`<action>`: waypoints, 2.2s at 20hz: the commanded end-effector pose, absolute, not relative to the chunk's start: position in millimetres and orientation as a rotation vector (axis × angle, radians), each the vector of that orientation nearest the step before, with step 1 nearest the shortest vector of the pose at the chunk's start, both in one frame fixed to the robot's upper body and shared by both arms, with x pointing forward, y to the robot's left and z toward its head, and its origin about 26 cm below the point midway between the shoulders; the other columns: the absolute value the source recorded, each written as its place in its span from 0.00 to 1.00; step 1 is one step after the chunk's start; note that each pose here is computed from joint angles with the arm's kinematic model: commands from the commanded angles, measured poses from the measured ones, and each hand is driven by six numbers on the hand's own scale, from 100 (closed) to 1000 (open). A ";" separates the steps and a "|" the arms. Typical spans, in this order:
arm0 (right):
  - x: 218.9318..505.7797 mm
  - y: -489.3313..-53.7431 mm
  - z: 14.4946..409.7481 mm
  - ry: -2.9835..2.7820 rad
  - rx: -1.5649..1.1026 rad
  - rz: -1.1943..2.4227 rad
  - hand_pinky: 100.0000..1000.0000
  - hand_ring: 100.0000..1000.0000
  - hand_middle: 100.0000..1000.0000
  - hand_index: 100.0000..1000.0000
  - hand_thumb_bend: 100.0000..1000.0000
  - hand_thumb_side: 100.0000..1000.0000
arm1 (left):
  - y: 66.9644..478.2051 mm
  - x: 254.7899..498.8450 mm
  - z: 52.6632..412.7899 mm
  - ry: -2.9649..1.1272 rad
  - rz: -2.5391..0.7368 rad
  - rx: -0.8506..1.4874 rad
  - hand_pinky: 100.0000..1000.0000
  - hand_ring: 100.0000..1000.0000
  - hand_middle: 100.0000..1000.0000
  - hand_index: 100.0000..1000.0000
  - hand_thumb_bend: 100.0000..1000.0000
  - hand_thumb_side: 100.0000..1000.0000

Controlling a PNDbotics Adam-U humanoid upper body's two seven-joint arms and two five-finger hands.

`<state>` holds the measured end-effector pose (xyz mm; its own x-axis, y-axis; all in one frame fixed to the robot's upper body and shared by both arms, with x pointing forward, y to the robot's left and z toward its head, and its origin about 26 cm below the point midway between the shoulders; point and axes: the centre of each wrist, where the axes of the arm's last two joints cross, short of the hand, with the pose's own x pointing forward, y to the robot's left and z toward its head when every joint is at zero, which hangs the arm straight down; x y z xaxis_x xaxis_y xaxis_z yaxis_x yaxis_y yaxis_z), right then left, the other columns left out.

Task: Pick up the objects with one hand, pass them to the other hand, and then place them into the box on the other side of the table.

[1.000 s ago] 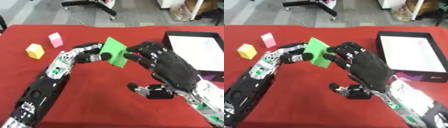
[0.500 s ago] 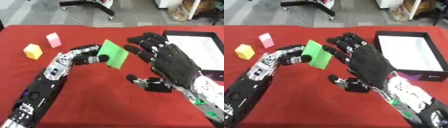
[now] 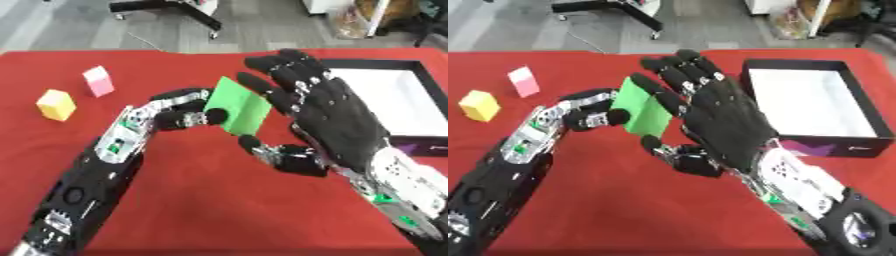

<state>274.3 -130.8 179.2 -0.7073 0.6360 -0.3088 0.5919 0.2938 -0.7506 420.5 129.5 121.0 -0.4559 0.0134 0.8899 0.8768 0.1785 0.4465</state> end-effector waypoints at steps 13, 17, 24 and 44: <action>271.1 -123.8 183.3 -2.529 -1.131 1.291 0.78 0.81 0.83 0.91 0.35 0.30 | 97.7 409.5 148.0 -1.748 -1.410 -0.967 0.67 0.55 0.44 0.57 0.00 0.61; 269.3 -122.3 180.0 -2.526 -1.080 1.264 0.77 0.82 0.83 0.92 0.34 0.29 | 96.3 408.6 152.5 -1.771 -1.408 -0.976 0.68 0.54 0.44 0.57 0.00 0.59; 267.8 -121.7 177.1 -2.517 -1.034 1.229 0.72 0.81 0.78 0.91 0.13 0.08 | 90.8 400.7 166.7 -1.856 -1.447 -1.008 0.68 0.54 0.44 0.57 0.00 0.54; 268.7 -134.8 169.0 -2.569 -1.174 0.888 0.34 0.51 0.25 0.67 0.00 0.00 | 110.3 403.4 179.2 -1.912 -1.451 -0.957 0.69 0.56 0.48 0.64 0.00 0.63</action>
